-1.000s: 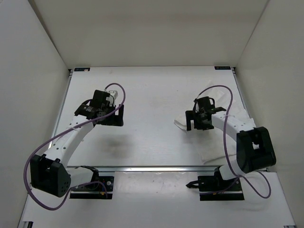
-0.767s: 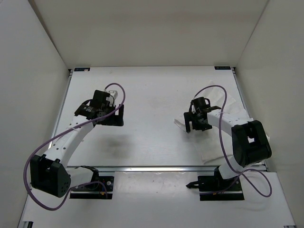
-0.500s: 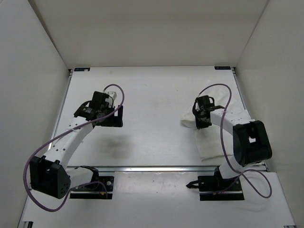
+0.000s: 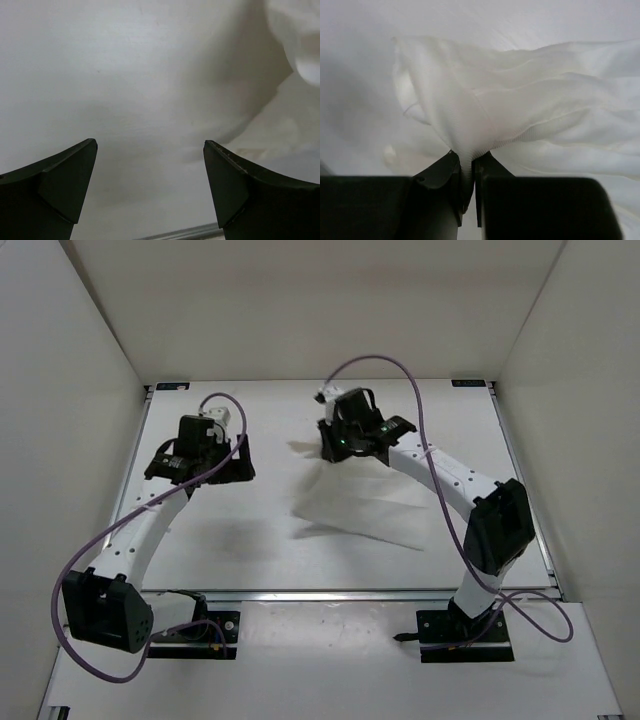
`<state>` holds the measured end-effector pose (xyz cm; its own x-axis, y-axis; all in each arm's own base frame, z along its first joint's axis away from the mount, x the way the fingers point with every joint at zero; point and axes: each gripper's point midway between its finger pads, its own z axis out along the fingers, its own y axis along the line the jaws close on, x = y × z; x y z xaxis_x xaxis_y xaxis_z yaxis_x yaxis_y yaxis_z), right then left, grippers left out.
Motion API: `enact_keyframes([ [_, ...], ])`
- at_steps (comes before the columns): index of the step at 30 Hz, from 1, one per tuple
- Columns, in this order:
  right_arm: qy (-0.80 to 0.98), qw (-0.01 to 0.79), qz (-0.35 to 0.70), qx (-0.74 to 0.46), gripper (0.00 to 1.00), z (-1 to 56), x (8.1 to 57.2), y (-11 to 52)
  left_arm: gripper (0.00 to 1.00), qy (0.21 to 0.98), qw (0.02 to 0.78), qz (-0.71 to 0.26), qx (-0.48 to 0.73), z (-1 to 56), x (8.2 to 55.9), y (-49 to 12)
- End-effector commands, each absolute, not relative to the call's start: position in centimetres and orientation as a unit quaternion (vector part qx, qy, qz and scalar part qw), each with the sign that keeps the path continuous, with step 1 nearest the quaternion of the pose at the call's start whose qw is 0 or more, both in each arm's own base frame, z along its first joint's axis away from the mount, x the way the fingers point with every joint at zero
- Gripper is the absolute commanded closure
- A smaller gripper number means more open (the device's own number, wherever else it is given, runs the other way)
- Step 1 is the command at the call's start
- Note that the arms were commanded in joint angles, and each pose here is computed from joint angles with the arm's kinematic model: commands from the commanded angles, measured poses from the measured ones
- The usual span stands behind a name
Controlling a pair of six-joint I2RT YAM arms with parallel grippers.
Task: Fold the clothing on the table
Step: Move the skirt to the center of the board
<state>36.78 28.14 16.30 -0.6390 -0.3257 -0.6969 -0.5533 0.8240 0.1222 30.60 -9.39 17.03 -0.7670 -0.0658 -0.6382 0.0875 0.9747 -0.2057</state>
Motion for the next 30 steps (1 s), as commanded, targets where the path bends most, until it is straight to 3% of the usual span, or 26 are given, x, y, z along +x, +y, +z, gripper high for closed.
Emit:
enact_keyframes([
  [1, 0.781, 0.46, 0.33, -0.263, 0.99, 31.9, 36.6, 34.5, 0.02, 0.883, 0.45, -0.124, -0.054, 24.1, 34.4, -8.1],
  [4, 0.718, 0.53, 0.377, -0.248, 1.0, 39.3, 37.1, 32.9, 0.01, 0.86, 0.498, -0.083, -0.071, 28.7, 35.2, -6.3],
  [7, 0.712, 0.547, 0.386, -0.212, 1.0, 39.6, 39.0, 29.3, 0.01, 0.839, 0.535, -0.088, -0.052, 33.9, 35.5, -6.7],
  [11, 0.772, 0.488, 0.366, -0.179, 1.0, 28.8, 41.0, 26.9, 0.01, 0.793, 0.59, -0.152, -0.016, 40.5, 35.2, -9.3],
  [14, 0.822, 0.424, 0.36, -0.123, 1.0, 20.0, 41.9, 24.4, 0.01, 0.78, 0.596, -0.192, 0.009, 41.5, 35.1, -11.5],
  [15, 0.842, 0.397, 0.353, -0.097, 0.93, 17.1, 42.0, 23.3, 0.02, 0.783, 0.59, -0.196, 0.01, 40.8, 35.1, -11.8],
  [16, 0.852, 0.383, 0.349, -0.079, 0.75, 15.9, 42.3, 22.0, 0.02, 0.794, 0.575, -0.199, 0.012, 39.3, 35.1, -12.2],
  [17, 0.87, 0.351, 0.34, -0.066, 0.69, 14.1, 42.1, 21.1, 0.01, 0.795, 0.571, -0.205, 0.018, 39.1, 34.9, -12.6],
  [19, 0.899, 0.292, 0.319, -0.063, 0.41, 11.9, 39.9, 19.9, 0.01, 0.807, 0.553, -0.206, 0.031, 36.6, 34.9, -13.6],
  [23, 0.897, 0.348, 0.256, -0.096, 0.08, 14.1, 36.3, 18.9, 0.02, 0.82, 0.533, -0.201, 0.048, 33.3, 34.6, -15.3],
  [26, 0.87, 0.386, 0.292, -0.09, 0.07, 16.9, 33.4, 18.6, 0.02, 0.828, 0.511, -0.219, 0.072, 30.6, 34.2, -17.4],
  [30, 0.878, 0.38, 0.281, -0.069, 0.11, 15.6, 31.2, 17.1, 0.01, 0.837, 0.489, -0.21, 0.129, 26.4, 34.2, -20.9],
])
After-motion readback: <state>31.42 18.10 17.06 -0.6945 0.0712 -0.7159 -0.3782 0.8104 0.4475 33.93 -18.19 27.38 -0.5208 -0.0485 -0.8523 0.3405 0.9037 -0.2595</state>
